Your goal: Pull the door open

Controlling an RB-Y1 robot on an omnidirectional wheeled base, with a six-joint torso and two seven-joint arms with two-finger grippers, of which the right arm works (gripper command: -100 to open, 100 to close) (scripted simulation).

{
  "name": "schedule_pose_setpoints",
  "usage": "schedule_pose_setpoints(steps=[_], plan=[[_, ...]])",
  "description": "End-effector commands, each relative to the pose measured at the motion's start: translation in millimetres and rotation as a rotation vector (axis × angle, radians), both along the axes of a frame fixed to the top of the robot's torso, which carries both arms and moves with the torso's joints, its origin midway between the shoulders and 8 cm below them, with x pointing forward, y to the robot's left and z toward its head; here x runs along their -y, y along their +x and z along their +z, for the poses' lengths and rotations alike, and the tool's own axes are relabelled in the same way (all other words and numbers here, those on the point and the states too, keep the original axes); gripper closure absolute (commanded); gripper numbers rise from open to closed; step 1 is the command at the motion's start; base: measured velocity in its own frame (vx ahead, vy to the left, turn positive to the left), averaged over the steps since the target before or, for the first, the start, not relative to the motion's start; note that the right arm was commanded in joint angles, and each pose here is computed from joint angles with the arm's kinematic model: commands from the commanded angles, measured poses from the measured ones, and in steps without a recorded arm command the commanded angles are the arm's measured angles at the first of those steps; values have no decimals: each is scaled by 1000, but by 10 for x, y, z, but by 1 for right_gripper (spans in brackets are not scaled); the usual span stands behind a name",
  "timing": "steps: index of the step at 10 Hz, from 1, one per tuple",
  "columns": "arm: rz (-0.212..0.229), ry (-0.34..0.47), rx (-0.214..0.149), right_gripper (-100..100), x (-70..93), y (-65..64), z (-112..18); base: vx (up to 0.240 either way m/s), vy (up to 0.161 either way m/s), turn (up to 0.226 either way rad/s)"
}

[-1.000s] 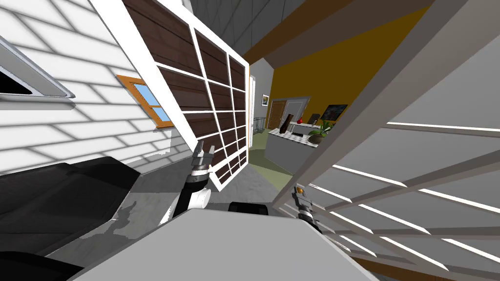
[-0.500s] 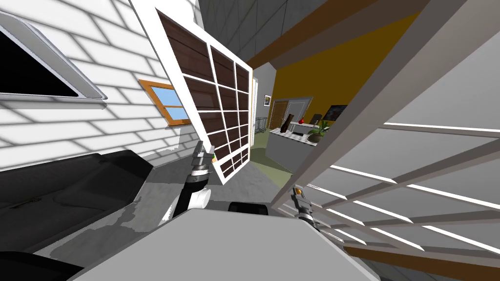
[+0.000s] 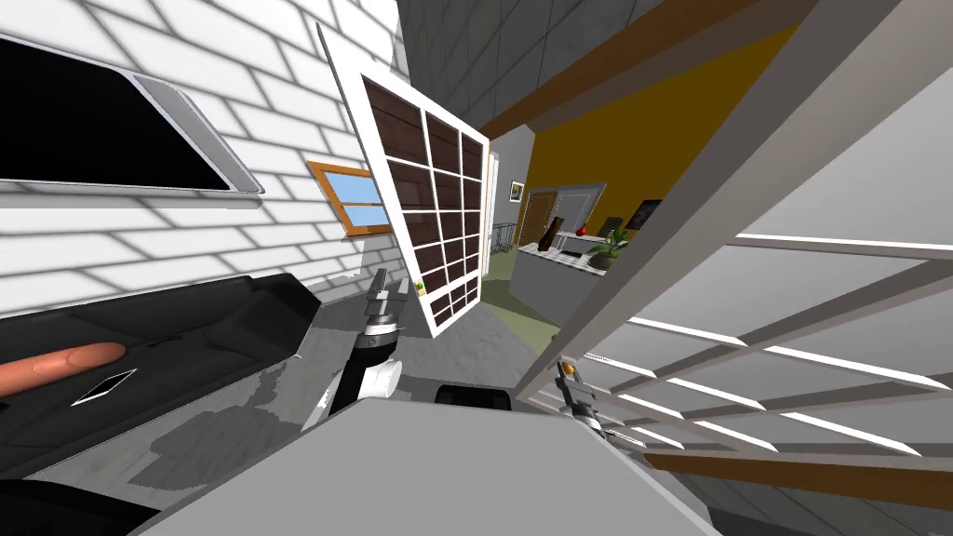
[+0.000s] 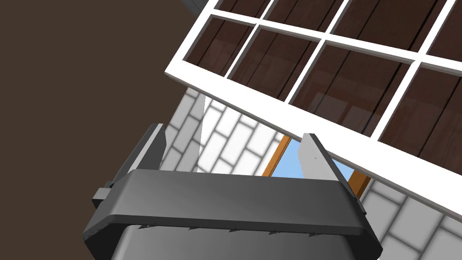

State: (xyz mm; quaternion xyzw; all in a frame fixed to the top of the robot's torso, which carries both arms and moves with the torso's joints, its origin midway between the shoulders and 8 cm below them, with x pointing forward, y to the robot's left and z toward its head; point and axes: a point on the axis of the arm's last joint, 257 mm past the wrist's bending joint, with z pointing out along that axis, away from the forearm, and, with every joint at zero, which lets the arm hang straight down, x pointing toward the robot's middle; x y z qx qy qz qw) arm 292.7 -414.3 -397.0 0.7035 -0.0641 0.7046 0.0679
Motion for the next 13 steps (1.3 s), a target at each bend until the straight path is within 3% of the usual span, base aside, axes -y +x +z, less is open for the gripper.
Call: schedule_pose_setpoints(steps=[1, 2, 10, 13], plan=[[0, 0, 0, 100, 0, 0, 0, -117, 12, 5], [19, 3, -5, 100, -25, -74, -25, -157, 0, 120], [108, 5, -1, 100, -91, -318, -11, -200, -29, 114], [118, 3, -3, 100, -88, -325, -13, -148, -21, 102]])
